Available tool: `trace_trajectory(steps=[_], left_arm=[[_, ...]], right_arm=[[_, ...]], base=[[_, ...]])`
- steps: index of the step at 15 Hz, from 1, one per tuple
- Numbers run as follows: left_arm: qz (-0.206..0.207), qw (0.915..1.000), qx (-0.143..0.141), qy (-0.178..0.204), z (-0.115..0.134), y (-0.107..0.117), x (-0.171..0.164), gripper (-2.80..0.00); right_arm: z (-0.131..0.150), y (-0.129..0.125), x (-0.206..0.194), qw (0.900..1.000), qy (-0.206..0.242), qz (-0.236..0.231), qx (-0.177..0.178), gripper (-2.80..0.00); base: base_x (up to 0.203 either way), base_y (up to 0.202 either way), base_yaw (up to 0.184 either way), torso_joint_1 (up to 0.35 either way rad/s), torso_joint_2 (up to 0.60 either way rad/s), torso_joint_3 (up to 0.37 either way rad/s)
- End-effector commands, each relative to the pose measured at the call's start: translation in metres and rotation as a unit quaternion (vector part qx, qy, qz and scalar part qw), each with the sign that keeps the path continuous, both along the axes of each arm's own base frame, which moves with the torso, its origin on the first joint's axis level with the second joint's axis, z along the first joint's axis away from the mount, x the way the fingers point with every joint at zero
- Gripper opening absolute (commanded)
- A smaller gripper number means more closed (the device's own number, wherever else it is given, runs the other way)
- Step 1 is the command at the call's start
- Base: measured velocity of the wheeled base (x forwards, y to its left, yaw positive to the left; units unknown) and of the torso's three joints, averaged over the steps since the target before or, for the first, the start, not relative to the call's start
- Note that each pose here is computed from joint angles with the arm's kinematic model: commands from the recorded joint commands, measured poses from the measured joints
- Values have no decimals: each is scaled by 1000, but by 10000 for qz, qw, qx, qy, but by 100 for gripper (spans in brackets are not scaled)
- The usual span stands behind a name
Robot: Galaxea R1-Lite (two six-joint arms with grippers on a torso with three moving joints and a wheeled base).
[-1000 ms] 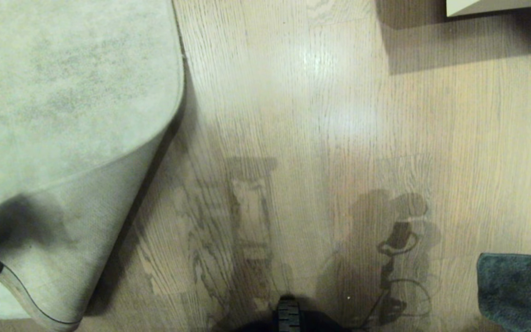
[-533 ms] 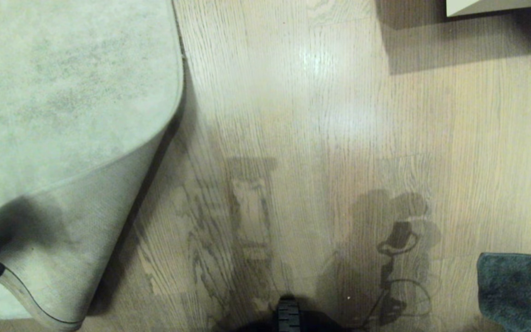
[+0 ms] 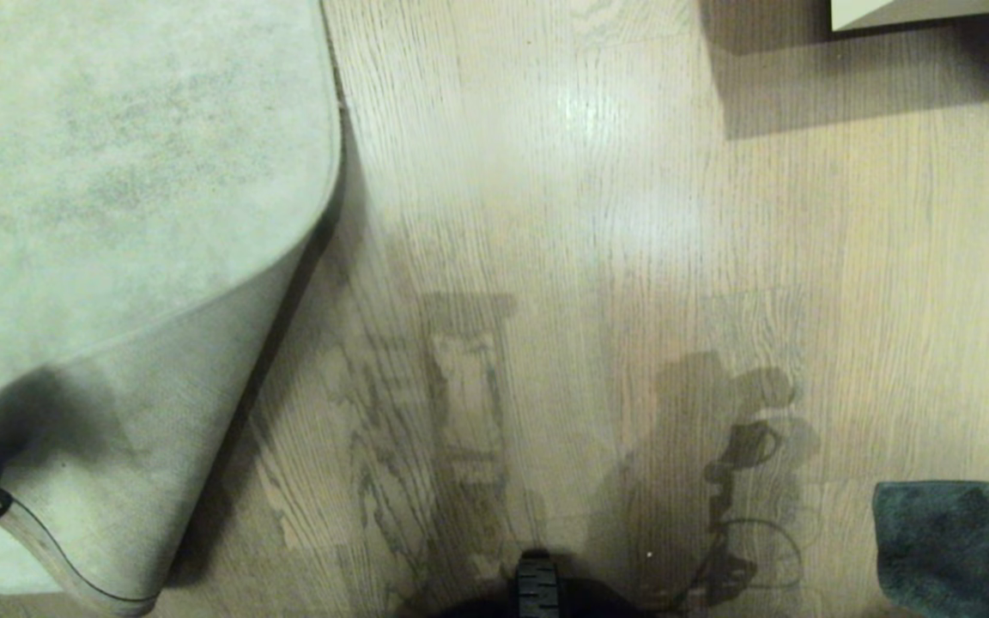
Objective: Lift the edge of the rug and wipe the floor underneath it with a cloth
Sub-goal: Lift up the carpet
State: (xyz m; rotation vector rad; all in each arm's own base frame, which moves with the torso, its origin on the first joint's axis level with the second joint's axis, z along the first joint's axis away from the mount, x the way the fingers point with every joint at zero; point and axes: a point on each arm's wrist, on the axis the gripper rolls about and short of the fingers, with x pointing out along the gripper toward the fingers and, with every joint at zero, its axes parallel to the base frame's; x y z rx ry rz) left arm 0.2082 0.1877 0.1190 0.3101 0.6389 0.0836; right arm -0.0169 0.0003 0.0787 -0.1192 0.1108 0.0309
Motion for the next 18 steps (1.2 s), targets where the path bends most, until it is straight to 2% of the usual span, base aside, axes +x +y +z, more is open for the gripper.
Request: trace_trajectory(steps=[1, 3, 4, 7, 10, 13, 15, 18], left_arm=[[-53, 10000, 0, 12, -2, -1, 2, -280], [-48, 10000, -7, 25, -3, 0, 3, -280], [-47, 10000, -9, 28, -3, 0, 3, -280], [-47, 10000, -30, 50, -5, 0, 3, -280], [-47, 10000, -37, 58, -5, 0, 3, -280], [-41, 9999, -74, 103, -9, 1, 5, -280], [-41, 9999, -74, 103, -9, 1, 5, -280], [-102, 9998, -89, 121, -10, -1, 7, -280]], right_arm=[[1, 0, 4, 9997, 245, 12, -19, -280], [10, 0, 3, 9999, 100, 83, 36, -280], [21, 1, 3, 9995, 3, 307, 116, -280], [47, 4, 20, 9957, 370, 791, 305, -280], [64, 7, 56, 9867, 771, 1361, 447, -280], [74, 11, 107, 9754, 1100, 1863, 410, -280], [77, 22, 144, 9643, 1148, 2365, 305, -280], [74, 67, 187, 9396, 1168, 3217, 44, -280]], base=[[0, 0, 0, 0, 0, 0], [0, 0, 0, 0, 0, 0], [0, 0, 0, 0, 0, 0], [0, 0, 0, 0, 0, 0], [0, 0, 0, 0, 0, 0], [0, 0, 0, 0, 0, 0], [0, 0, 0, 0, 0, 0], [0, 0, 0, 0, 0, 0]])
